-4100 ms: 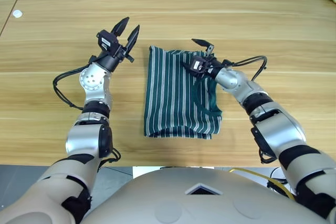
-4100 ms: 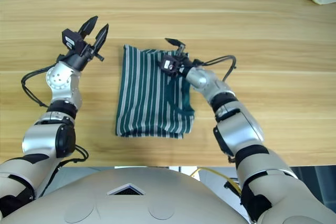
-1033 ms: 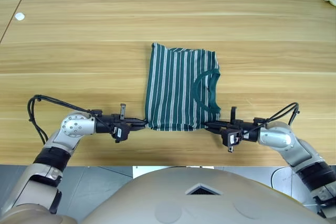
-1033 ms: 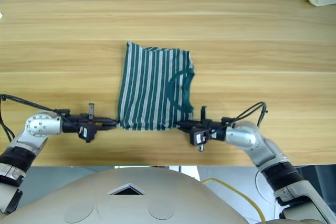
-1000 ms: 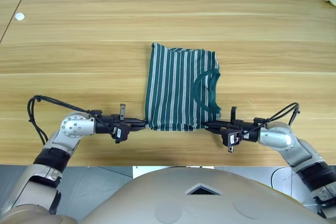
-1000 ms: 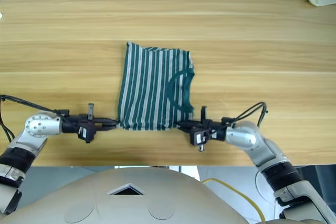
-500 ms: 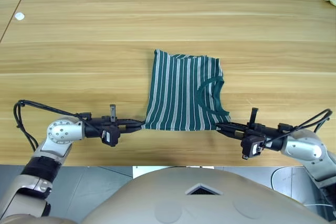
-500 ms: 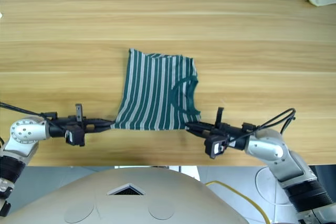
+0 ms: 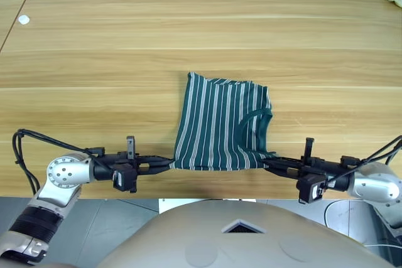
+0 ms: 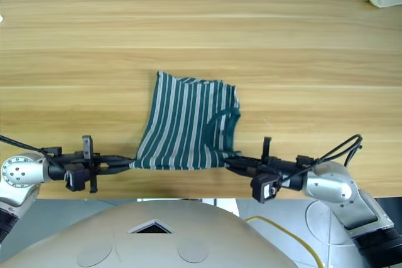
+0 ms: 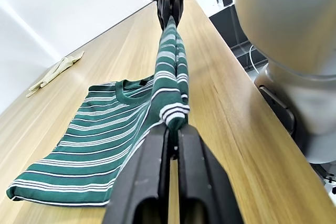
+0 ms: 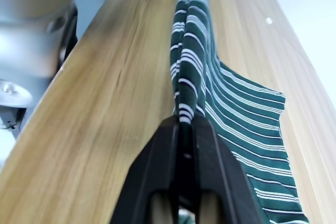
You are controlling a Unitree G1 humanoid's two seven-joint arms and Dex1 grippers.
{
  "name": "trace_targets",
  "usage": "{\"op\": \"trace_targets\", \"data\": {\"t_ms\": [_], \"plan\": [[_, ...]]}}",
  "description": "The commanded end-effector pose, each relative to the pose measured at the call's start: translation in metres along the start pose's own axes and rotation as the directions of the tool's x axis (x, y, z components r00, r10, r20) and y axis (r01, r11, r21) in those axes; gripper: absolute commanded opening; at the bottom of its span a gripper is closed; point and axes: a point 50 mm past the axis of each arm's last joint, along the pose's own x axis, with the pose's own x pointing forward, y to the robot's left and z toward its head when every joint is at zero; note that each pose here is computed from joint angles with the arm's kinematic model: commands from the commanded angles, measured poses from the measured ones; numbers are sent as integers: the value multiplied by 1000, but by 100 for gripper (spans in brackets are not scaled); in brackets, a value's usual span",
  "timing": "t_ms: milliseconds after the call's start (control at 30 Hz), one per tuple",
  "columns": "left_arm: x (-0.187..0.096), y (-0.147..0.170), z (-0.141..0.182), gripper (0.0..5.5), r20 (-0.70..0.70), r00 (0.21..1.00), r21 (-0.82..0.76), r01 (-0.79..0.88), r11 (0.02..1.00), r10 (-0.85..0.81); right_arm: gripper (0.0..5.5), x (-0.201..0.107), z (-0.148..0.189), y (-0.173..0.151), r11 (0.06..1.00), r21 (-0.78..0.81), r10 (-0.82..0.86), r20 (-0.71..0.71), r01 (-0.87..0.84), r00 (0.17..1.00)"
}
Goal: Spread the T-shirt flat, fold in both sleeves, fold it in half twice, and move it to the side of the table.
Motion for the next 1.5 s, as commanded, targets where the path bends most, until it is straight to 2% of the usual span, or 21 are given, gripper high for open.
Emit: {"op": "trace_targets", "data": {"t_ms": [33,300,433,800,1067,1267,1500], "plan": [[0,12,-5,5,-11,999,-5,-52,999,52,11,3,-3,-3,1000,-3,-9,-8,9,1000],[-2,25,-8,5,15,988,-34,-155,987,156,11,5,-6,-24,991,-1,-137,-1,137,991],[-2,38,-15,5,-7,973,-39,-229,973,229,11,8,-14,-45,968,9,-252,-40,253,967],[37,84,-45,5,-64,896,-52,-443,895,440,11,26,-45,-78,925,-19,-376,-200,380,905],[54,108,-52,5,-31,855,-110,-518,849,518,11,42,-65,-95,902,-74,-428,-276,425,860],[64,115,-76,5,-170,832,-152,-552,820,529,11,65,-80,-88,930,-141,-366,-329,338,870],[72,118,-106,5,-358,790,-212,-588,781,497,11,95,-110,-84,949,-123,-314,-414,289,854]]}}
